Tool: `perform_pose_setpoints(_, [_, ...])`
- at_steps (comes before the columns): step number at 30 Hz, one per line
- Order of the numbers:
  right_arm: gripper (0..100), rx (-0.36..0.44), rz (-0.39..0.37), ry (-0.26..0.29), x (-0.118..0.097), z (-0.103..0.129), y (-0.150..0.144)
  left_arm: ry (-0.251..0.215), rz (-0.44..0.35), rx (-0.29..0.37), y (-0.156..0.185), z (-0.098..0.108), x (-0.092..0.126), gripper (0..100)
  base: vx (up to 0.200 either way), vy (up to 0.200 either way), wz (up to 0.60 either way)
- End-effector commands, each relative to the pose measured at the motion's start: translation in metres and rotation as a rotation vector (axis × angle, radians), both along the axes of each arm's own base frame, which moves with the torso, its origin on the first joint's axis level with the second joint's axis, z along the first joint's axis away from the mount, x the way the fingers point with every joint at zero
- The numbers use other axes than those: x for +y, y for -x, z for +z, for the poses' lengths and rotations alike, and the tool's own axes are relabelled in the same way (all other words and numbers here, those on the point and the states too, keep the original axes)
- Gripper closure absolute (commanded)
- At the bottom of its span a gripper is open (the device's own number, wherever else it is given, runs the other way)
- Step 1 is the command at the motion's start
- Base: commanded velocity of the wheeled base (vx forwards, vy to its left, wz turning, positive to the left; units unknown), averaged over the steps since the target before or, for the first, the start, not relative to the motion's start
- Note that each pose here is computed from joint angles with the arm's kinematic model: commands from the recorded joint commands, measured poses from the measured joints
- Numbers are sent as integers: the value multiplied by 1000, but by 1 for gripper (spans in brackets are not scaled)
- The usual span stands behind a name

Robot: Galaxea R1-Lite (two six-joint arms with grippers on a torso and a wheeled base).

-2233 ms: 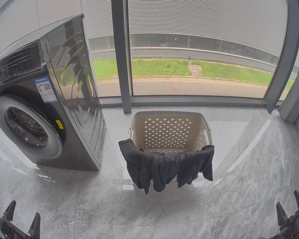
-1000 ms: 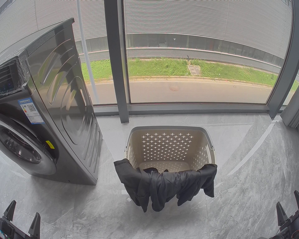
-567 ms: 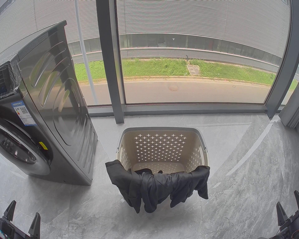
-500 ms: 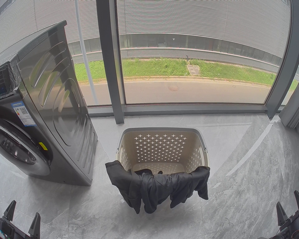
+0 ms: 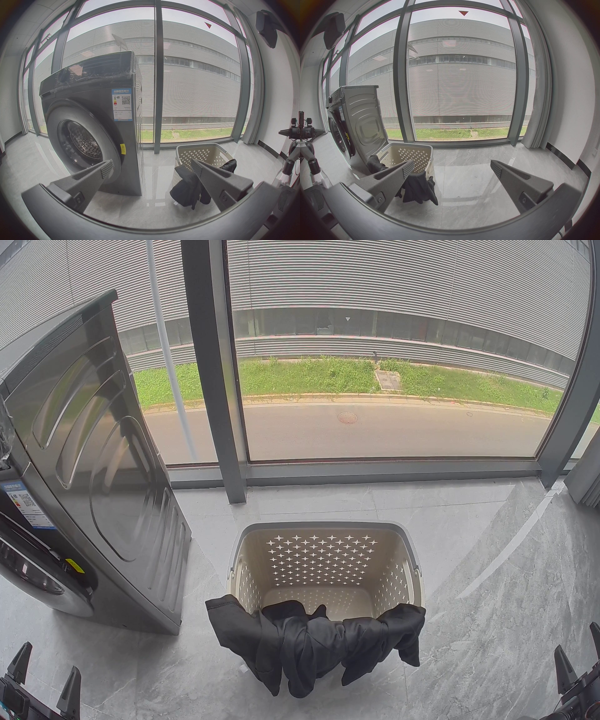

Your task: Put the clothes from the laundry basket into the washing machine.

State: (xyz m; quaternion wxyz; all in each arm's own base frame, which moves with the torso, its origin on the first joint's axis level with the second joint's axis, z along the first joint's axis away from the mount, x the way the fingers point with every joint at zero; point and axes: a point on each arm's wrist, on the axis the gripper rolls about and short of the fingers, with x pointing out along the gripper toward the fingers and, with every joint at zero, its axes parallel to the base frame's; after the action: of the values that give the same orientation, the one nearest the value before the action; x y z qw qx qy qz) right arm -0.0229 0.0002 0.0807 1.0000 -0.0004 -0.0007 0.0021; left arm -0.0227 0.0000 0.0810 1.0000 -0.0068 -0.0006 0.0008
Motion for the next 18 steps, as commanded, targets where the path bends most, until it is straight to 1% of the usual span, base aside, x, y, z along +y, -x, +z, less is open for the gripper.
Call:
perform_pose_setpoints(1, [0, 9, 0, 1, 0, -5, -1, 0, 0, 0, 0, -5, 0, 0, 0, -200, 0])
perform_pose_setpoints(5, [0, 9, 0, 1, 0, -5, -1, 0, 0, 0, 0, -5, 0, 0, 0, -200, 0])
perform_pose_setpoints(14, [0, 8, 0, 1, 0, -5, -1, 0, 0, 3, 0, -5, 0, 0, 0, 0, 0])
perform_pose_setpoints(18, [0, 8, 2, 1, 0, -5, -1, 0, 0, 0, 0, -5, 0, 0, 200, 0, 0])
